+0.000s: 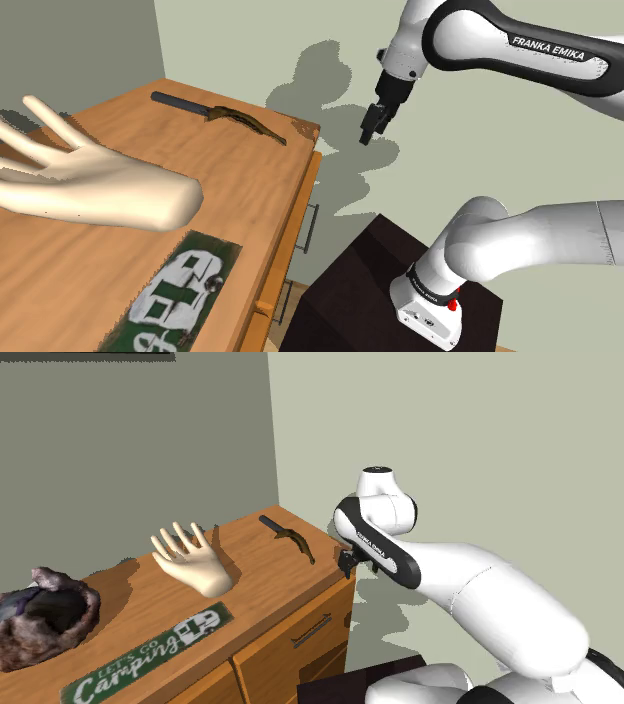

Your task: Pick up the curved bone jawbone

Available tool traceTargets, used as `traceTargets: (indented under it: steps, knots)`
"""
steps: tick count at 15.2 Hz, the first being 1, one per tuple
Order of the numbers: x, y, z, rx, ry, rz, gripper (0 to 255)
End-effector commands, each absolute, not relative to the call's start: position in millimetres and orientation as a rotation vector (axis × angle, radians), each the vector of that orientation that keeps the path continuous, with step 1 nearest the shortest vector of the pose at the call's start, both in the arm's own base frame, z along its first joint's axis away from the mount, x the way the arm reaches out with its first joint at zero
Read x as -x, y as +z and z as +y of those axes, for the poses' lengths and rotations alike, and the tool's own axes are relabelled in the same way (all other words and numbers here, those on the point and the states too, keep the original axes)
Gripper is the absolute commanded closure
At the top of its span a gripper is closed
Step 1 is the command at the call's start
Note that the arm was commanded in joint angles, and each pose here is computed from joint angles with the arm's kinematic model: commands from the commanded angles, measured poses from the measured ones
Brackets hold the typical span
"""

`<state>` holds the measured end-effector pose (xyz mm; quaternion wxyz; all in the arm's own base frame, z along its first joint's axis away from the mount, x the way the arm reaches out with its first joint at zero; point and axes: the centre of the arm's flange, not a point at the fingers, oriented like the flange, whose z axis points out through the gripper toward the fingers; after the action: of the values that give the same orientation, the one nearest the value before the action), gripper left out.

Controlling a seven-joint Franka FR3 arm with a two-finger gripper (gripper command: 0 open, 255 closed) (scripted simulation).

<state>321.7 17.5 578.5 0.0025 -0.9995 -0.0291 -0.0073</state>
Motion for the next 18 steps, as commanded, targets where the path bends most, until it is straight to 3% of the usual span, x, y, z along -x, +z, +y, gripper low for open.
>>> traceTargets:
  steps: [1,18]
  knots:
    - [-321.7,578.5,17.5,3.135,-0.023,-0.091,0]
    - [-520.0,549.4,120.2,3.204,-0.065,-0.108,0]
